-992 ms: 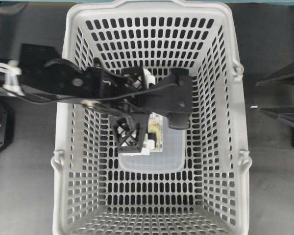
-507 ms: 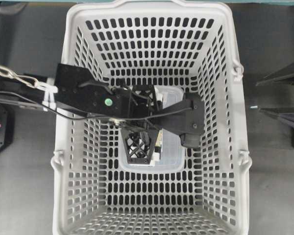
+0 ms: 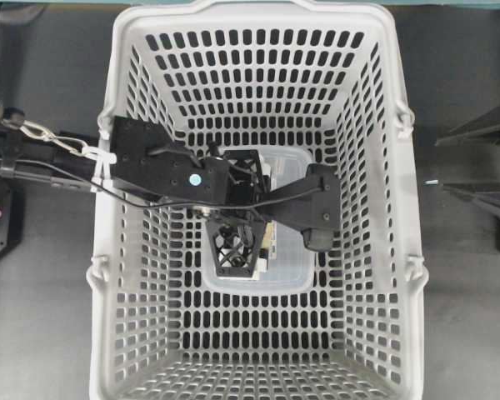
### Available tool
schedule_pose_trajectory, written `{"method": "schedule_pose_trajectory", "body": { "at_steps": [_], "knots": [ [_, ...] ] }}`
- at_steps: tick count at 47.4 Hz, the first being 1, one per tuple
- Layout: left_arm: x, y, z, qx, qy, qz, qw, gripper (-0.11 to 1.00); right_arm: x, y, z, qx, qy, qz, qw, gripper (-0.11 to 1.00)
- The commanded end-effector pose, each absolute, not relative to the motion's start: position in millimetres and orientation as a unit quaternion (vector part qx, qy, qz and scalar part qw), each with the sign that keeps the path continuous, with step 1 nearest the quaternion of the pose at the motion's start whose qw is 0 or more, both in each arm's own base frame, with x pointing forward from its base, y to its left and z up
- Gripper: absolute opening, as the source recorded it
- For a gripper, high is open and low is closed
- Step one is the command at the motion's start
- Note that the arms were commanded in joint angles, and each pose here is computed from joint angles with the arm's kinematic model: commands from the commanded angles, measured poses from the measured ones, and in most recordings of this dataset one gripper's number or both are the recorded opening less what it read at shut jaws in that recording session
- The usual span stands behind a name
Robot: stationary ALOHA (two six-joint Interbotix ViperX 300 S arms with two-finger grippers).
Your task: Pick up the cellophane tape from the shopping basket with the left arm.
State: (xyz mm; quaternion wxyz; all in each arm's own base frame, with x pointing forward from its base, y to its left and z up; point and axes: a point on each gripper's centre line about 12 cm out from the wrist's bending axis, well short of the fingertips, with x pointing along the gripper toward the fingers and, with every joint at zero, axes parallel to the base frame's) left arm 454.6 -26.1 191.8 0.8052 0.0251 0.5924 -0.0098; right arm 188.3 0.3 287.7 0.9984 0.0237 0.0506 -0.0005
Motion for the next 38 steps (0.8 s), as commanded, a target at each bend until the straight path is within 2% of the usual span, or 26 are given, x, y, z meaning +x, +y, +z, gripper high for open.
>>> {"method": "schedule_pose_trajectory", "body": {
  "at_steps": [1,4,7,13,14,19,28,38],
  "knots": [
    [453.7,-28.5,194.7,0.028,0.585,-0.012,0.810,0.90,189.8,0.3,291.0,0.027,0.044,-0.001,0.999,0.64],
    [453.3,-28.5,194.5,0.028,0.585,-0.012,0.811,0.88,189.8,0.3,291.0,0.028,0.044,-0.001,0.999,0.64],
    [453.4,-29.9,194.6,0.030,0.584,-0.014,0.811,0.81,189.5,0.3,291.3,0.028,0.044,-0.001,0.999,0.64],
    [453.9,-32.8,202.7,0.031,0.576,-0.017,0.817,0.51,189.8,0.3,291.0,0.028,0.044,-0.001,0.999,0.64],
    [453.5,-32.7,204.8,0.031,0.574,-0.017,0.818,0.49,189.8,0.6,291.0,0.028,0.044,0.000,0.999,0.64],
    [451.5,-34.0,221.3,0.031,0.560,-0.018,0.828,0.50,189.6,0.3,289.7,0.028,0.046,-0.001,0.999,0.64],
    [444.9,-33.2,283.7,0.027,0.520,-0.017,0.853,0.50,189.6,0.3,289.0,0.028,0.047,-0.001,0.999,0.64],
    [434.8,-33.2,345.1,0.025,0.523,-0.014,0.852,0.50,189.7,0.5,290.8,0.028,0.035,0.000,0.999,0.64]
  ]
}}
